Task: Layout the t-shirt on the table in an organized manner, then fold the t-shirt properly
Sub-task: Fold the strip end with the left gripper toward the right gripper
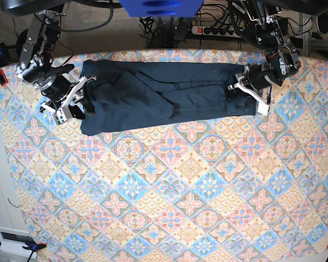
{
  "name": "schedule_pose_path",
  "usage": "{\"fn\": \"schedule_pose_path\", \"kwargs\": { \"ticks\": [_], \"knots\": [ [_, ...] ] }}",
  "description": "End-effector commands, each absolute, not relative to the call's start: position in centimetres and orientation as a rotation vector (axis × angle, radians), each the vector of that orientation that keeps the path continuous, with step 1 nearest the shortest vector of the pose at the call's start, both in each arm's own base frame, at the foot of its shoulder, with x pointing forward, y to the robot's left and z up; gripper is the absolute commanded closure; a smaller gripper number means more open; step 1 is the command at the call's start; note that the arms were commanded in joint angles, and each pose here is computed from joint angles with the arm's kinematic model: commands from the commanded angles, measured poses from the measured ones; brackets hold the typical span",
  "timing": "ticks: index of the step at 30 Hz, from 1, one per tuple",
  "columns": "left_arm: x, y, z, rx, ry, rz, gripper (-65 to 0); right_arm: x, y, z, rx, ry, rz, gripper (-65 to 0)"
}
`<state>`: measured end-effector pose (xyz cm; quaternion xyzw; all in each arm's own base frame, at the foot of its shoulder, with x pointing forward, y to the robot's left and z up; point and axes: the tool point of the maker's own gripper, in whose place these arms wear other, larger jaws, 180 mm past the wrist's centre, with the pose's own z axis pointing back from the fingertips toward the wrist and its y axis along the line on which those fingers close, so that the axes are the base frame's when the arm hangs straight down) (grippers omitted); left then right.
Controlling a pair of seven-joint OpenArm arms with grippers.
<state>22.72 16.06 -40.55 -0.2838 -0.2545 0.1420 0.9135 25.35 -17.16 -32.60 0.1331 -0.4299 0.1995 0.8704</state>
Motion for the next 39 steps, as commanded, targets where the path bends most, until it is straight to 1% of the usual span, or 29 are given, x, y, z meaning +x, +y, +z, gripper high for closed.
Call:
{"fn": "schedule_pose_path", "kwargs": {
  "ticks": [1,4,6,8,14,19,22,26,29,34,37,39],
  "knots": [
    [23.3,16.3,-39.8,-0.587,-0.555,0.282,-13.5,25.9,-17.2,-31.3,0.281,-0.948,0.430,-19.6],
    [23.4,16.0,-39.5,-0.606,-0.562,0.282,-26.6,25.9,-17.2,-31.3,0.280,-0.947,0.430,-19.6],
    [23.7,15.6,-38.8,-0.652,-0.580,0.289,-32.4,25.9,-17.2,-31.3,0.280,-0.945,0.430,-19.6],
    [24.1,15.2,-37.9,-0.715,-0.606,0.303,-36.1,25.9,-17.2,-31.3,0.280,-0.945,0.430,-19.6],
    [25.4,14.4,-33.1,-0.866,-0.717,0.268,-36.8,25.9,-17.2,-31.3,0.280,-0.947,0.430,-19.6],
    [25.7,14.0,-31.6,-0.898,-0.753,0.247,-36.6,25.9,-17.2,-31.3,0.280,-0.947,0.430,-19.6],
    [25.7,15.2,-31.7,-0.857,-0.749,0.226,-36.5,25.8,-17.1,-31.4,0.282,-0.941,0.433,-19.6],
    [25.7,18.2,-32.3,-0.704,-0.728,0.163,-36.5,25.1,-17.5,-32.7,0.260,-0.858,0.443,-19.9],
    [25.8,20.3,-32.1,-0.628,-0.730,0.145,-36.5,24.8,-17.8,-33.3,0.257,-0.831,0.433,-19.9],
    [25.4,23.4,-31.6,-0.572,-0.768,0.209,-36.5,24.1,-19.0,-37.0,0.296,-0.731,0.352,-20.0],
    [25.4,23.4,-31.6,-0.572,-0.766,0.210,-36.5,26.8,-19.5,-36.7,0.304,-0.764,0.323,-20.0],
    [25.4,23.4,-31.7,-0.572,-0.765,0.211,-36.5,27.1,-20.4,-37.6,0.310,-0.749,0.281,-20.7]
  ]
}}
